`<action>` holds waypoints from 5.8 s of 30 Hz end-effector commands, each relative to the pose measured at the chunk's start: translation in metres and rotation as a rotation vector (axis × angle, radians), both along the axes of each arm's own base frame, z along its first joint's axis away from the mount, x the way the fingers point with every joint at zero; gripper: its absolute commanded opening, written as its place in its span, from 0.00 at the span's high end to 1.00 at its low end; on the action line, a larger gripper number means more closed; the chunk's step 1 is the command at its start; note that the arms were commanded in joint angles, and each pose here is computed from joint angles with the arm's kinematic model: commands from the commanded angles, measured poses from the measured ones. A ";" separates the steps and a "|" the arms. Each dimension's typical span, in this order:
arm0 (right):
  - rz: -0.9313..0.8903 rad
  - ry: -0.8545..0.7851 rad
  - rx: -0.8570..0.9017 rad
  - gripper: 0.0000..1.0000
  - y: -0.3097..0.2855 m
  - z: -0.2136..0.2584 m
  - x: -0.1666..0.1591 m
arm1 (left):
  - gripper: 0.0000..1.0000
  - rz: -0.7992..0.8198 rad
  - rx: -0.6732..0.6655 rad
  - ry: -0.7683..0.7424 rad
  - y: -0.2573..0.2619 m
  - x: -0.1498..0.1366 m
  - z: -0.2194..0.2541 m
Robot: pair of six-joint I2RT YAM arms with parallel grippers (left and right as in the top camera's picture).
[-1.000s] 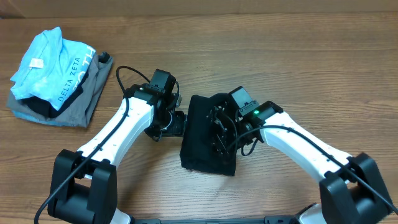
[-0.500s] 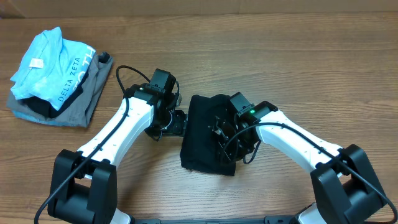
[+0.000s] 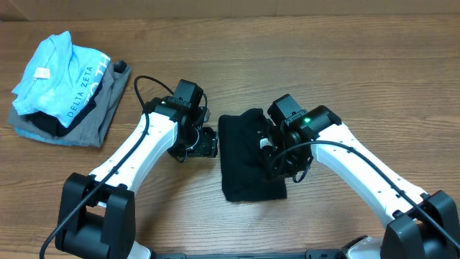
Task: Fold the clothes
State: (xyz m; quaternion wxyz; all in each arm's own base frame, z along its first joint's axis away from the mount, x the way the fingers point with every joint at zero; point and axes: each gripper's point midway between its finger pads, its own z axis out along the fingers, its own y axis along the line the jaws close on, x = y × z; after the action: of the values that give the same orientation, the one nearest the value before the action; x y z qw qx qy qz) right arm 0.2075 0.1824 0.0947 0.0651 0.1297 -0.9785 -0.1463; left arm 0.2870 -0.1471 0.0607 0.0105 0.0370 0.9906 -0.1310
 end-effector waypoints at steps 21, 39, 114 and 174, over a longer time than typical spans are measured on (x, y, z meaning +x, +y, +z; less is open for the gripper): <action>-0.258 0.045 0.090 0.67 -0.023 0.013 0.028 | 0.70 -0.407 -0.303 -0.284 -0.107 0.023 0.016; -0.427 0.223 0.235 0.67 0.019 -0.044 -0.009 | 0.80 -0.406 -0.202 -0.166 -0.111 0.017 -0.052; -0.493 0.141 0.111 0.96 -0.040 -0.070 0.011 | 0.33 -0.324 -0.091 -0.109 -0.088 0.037 0.036; -0.786 -0.042 0.513 0.96 -0.100 -0.002 0.084 | 0.71 -0.395 -0.079 0.029 -0.124 0.020 -0.043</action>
State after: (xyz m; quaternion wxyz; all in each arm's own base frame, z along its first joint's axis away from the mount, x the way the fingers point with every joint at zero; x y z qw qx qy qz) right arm 0.2727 0.0808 0.0660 -0.0052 -0.2692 -0.8947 -0.3565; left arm 0.3063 -0.2670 0.0167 -0.0291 0.2211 0.9612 -0.1623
